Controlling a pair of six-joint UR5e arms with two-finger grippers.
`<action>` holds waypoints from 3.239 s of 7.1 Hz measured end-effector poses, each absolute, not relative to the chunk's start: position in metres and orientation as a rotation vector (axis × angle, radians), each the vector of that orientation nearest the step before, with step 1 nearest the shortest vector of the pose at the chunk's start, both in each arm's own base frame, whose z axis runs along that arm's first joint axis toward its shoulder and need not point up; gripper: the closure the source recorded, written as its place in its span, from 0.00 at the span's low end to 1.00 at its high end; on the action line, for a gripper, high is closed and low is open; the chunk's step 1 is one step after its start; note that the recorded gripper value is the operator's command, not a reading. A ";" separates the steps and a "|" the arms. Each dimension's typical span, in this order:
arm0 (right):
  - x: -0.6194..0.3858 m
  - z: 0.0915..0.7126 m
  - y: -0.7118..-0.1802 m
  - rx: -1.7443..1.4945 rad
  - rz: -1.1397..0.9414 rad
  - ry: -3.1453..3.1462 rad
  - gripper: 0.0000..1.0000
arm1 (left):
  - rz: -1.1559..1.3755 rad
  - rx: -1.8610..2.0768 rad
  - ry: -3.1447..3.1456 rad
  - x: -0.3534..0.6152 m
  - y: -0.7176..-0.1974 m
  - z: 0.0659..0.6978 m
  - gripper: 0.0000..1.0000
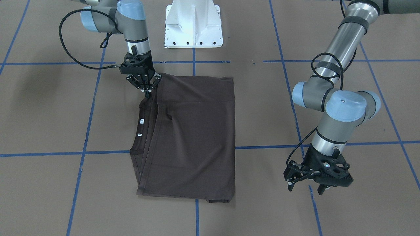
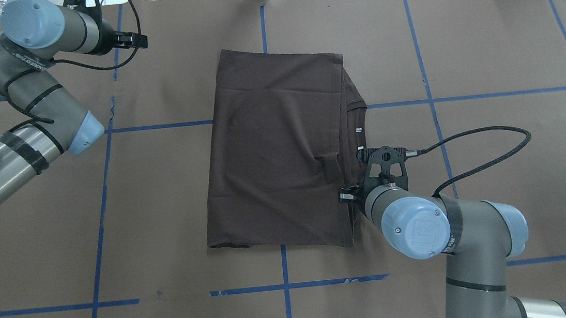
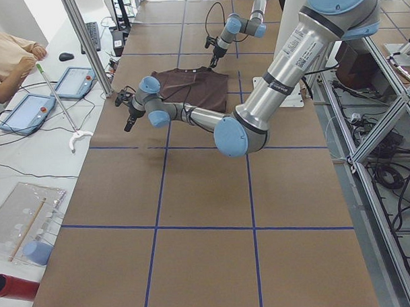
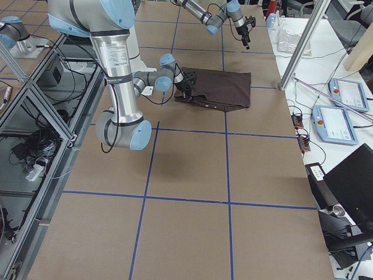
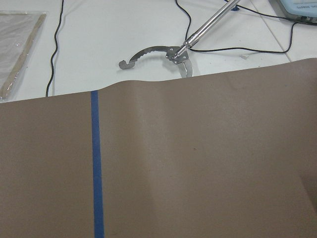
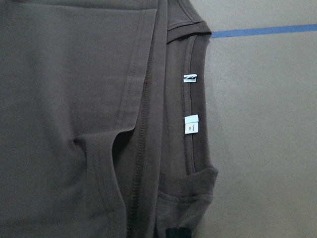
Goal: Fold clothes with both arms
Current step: 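Move the left gripper down to the shirt edge nearest the robot, then lower both grippers onto the shirt edge nearest the robot and pinch it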
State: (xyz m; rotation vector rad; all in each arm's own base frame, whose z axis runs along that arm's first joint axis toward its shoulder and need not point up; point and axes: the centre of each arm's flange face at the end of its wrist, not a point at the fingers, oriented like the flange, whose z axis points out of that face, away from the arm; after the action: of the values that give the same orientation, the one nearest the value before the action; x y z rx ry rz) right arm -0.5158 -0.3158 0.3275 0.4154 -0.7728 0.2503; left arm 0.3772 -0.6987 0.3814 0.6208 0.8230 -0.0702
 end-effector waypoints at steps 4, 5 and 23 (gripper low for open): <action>-0.512 0.337 -0.321 0.454 0.170 -0.729 0.01 | -0.080 0.620 0.861 0.388 -0.686 0.368 0.00; -0.511 0.337 -0.323 0.460 0.163 -0.725 0.00 | -0.088 0.609 0.882 0.397 -0.677 0.362 0.00; -0.435 0.259 -0.299 0.324 0.453 -1.065 0.00 | -0.565 0.081 1.300 0.549 -0.251 0.327 0.94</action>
State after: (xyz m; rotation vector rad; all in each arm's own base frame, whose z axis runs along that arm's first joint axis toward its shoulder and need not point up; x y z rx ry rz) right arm -0.4350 -0.2994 0.2590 0.3242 -1.0655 0.4525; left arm 0.5488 -0.2515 0.3267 0.0810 1.2999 -0.5648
